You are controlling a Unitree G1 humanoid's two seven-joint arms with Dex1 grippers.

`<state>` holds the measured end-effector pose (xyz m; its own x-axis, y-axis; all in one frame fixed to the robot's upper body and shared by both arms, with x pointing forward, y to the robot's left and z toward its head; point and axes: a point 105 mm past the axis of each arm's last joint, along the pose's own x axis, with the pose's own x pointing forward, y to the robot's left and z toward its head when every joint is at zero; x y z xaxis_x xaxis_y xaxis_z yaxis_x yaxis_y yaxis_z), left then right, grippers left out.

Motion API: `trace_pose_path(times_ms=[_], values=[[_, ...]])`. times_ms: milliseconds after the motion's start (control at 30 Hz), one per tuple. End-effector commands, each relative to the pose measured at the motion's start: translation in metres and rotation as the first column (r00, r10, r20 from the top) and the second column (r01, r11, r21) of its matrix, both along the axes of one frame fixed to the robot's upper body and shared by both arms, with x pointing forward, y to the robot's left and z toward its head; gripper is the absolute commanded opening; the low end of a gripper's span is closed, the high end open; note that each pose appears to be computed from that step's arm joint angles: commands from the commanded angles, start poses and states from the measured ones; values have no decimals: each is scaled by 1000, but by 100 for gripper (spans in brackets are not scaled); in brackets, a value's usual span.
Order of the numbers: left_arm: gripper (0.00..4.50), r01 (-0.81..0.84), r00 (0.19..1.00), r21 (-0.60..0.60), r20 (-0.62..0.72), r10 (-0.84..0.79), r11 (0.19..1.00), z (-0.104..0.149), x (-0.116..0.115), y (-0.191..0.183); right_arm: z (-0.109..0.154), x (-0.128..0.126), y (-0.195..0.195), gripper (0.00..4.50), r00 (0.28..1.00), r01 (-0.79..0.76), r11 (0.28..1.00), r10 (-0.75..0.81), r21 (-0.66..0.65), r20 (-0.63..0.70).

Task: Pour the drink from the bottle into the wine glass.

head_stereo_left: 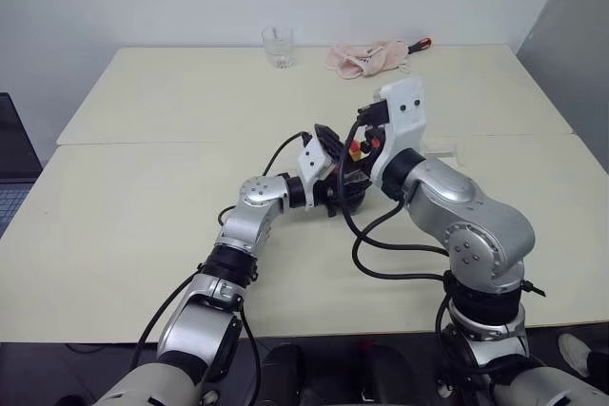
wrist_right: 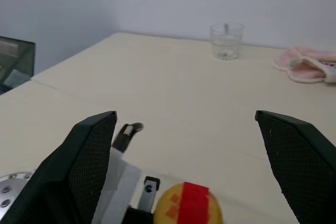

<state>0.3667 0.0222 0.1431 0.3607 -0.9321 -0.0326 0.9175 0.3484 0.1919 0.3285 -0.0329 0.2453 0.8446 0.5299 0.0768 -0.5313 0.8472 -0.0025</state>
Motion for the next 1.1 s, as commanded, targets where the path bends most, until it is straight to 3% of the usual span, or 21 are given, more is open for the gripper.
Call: trace_pose_path(times_ms=[33, 1100], values=[[124, 7, 998, -46, 65, -4, 999, 18, -2, -2, 11, -3, 6, 450, 999, -6, 1000, 5, 16, 48], [124, -4, 997, -39, 71, 7, 999, 19, -3, 1, -19, 7, -1, 450, 991, 98, 995, -100, -32, -83]])
